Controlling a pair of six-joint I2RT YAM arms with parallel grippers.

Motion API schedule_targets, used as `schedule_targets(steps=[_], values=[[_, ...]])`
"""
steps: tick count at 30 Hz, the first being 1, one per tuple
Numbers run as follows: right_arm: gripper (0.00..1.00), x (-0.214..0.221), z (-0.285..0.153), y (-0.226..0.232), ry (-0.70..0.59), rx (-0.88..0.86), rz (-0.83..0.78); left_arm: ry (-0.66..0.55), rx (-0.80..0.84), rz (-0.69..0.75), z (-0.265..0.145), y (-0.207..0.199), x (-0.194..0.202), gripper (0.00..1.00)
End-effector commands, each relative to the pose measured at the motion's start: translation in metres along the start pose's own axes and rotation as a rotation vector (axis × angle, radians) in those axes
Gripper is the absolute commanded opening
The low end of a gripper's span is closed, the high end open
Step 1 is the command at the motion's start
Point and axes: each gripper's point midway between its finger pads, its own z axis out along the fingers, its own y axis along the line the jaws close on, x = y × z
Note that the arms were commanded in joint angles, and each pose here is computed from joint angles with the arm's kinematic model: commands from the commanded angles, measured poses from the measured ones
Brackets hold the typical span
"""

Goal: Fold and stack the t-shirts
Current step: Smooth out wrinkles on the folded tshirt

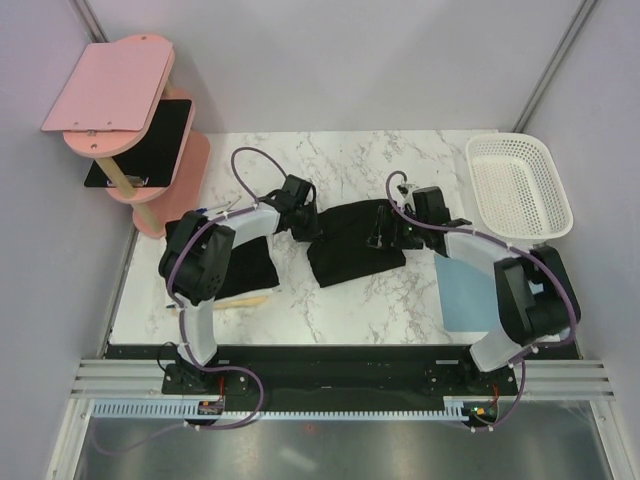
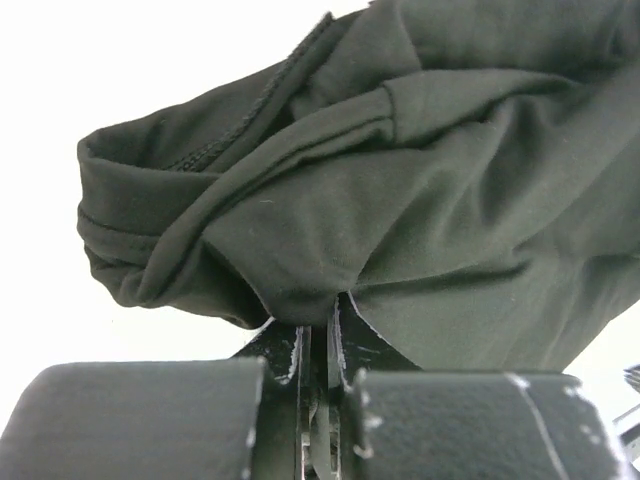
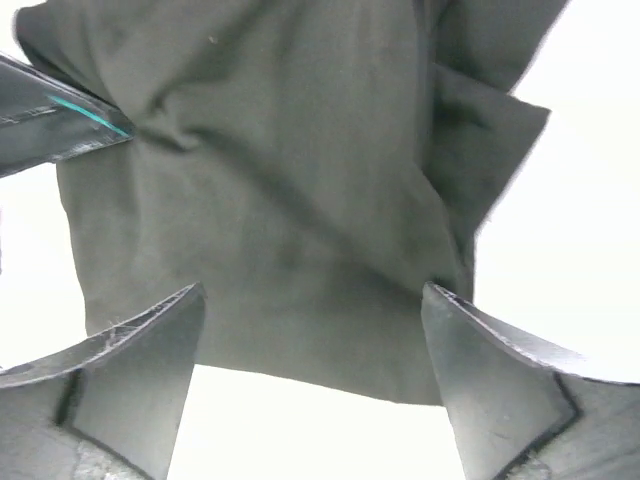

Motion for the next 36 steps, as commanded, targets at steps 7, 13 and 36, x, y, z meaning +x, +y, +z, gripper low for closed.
schedule_targets(steps=[7,13,36], values=[[0.98,-0.052,-0.065,0.020,-0.276,-0.014,-0.069,-0.093,-0.007,0.097,-0.103,-0.039,-0.048,0.02],[0.98,-0.041,-0.060,0.015,-0.261,-0.015,-0.045,-0.095,-0.081,0.079,-0.154,-0.027,-0.065,0.02],[0.98,-0.005,-0.029,0.004,-0.175,-0.049,0.026,-0.108,-0.101,-0.106,-0.294,0.076,-0.078,0.02]])
